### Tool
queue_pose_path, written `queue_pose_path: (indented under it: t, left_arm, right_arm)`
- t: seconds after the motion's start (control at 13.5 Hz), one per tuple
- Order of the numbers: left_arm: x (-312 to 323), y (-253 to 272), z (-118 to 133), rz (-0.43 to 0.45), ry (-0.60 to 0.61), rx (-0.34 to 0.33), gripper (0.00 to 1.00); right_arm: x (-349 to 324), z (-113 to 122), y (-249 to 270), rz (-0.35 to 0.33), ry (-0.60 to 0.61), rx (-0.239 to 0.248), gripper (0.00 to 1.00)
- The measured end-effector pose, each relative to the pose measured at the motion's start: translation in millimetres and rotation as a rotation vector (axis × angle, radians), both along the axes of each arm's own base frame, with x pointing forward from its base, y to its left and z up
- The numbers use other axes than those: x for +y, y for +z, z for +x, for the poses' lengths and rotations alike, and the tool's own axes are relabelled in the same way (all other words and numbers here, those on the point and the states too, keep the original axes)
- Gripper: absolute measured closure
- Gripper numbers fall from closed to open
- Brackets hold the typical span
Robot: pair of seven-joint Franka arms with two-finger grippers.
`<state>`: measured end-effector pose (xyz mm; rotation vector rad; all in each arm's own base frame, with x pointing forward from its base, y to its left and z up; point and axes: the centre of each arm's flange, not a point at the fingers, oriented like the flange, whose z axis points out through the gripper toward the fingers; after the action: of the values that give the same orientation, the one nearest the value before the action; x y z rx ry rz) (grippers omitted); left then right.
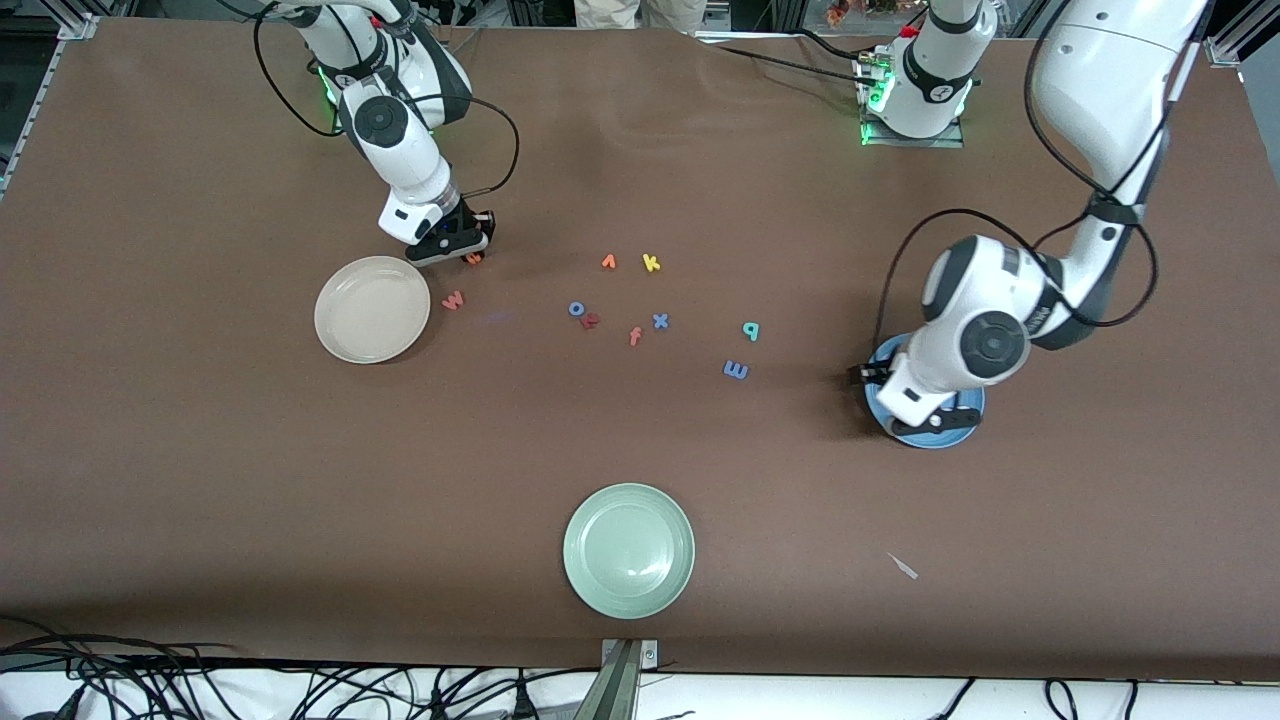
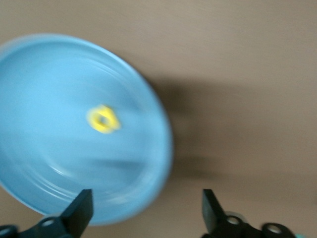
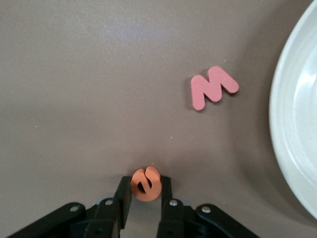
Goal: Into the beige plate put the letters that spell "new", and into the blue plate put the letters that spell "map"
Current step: 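Drop the yellow letter on the blue plate while the right gripper places orange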
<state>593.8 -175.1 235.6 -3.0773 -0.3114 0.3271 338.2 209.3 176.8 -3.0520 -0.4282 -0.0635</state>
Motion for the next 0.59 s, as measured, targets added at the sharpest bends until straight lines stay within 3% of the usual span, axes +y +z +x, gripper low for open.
queue_pose_path:
  t: [0.22, 0.44, 0.59]
  left_arm:
    - [-87.0, 8.0, -29.3, -0.015, -0.012, -0.015, 0.00]
    - [-153.1, -4.3, -51.4, -0.072, -0.062, -0.087, 0.00]
    - [-167.2, -21.0, -54.7, -0.086, 0.039, -0.101, 0.00]
  right_arm:
    - [-1.5, 12.7, 13.0, -0.013, 0.015, 0.002, 0.72]
    - [-29.2, 46.9, 44.5, -0.054, 0.070, 0.033, 0.72]
    - [-68.2, 68.4, 64.6, -0.065, 0.115, 0.044, 0.72]
